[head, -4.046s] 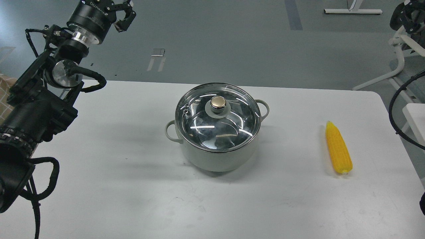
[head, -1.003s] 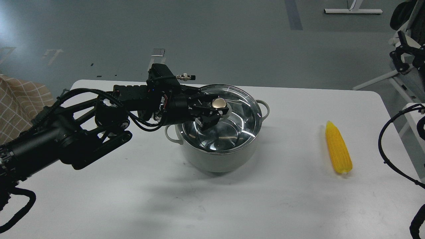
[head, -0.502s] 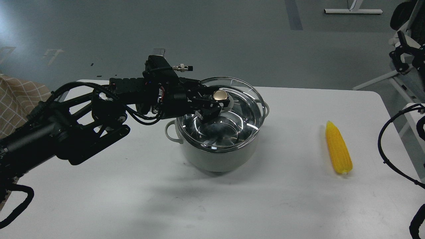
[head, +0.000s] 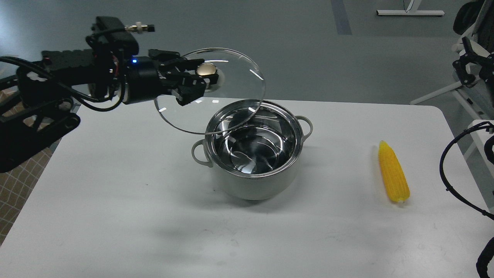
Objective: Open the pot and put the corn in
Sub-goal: 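Lift the glass lid off the pot with the left gripper, then lower the lid onto the table beside the pot and release it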
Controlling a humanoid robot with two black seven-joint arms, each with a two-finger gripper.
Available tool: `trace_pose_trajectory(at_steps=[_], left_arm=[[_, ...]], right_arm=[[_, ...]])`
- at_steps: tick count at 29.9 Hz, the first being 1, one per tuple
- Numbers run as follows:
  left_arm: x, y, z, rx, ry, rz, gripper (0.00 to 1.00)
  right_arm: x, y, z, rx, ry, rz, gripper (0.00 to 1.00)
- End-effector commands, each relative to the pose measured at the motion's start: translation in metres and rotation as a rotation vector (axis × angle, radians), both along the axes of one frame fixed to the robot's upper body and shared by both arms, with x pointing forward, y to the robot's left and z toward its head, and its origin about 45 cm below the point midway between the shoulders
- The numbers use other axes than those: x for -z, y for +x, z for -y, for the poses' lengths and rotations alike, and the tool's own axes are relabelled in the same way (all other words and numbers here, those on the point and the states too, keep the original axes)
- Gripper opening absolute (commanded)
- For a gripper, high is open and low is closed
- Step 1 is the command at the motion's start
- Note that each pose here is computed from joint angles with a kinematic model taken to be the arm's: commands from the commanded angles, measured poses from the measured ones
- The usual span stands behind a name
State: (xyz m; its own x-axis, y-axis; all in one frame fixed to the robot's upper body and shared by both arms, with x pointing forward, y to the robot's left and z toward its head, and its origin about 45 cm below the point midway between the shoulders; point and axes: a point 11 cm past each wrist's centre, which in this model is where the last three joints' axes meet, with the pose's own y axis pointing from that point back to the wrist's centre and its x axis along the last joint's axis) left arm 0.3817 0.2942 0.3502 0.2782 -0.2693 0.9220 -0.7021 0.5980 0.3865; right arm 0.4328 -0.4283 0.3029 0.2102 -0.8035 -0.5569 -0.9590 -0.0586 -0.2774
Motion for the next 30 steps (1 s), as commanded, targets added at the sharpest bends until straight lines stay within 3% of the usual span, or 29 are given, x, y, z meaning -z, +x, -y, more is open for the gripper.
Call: trace_pose_trajectory(at_steps=[1, 10, 19, 25, 28, 30], left_arm=[[0.013, -0.019, -0.075, -0.165, 0.028, -0.010, 0.45], [0.102, -0.058, -0.166, -0.392, 0.080, -0.149, 0.45], [0.181, -0.067, -0.161, -0.466, -0.019, -0.224, 0.45], [0.206, -0.072, -0.161, -0.492, -0.035, -0.250, 0.46], [0.214, -0.081, -0.163, -0.500, -0.033, -0.261, 0.54], [0.216, -0.084, -0.163, -0.496, -0.034, -0.268, 0.67]], right_arm=[[0.001, -0.001, 0.000, 0.000, -0.001, 0.000, 1.00], [0.000, -0.001, 0.000, -0.001, -0.002, 0.001, 1.00], [0.013, -0.007, 0.005, 0.009, -0.004, -0.028, 1.00], [0.013, -0.008, 0.004, 0.007, -0.005, -0.029, 1.00], [0.014, -0.007, 0.003, 0.005, -0.007, -0.031, 1.00], [0.014, -0.007, 0.002, 0.002, -0.009, -0.033, 1.00]])
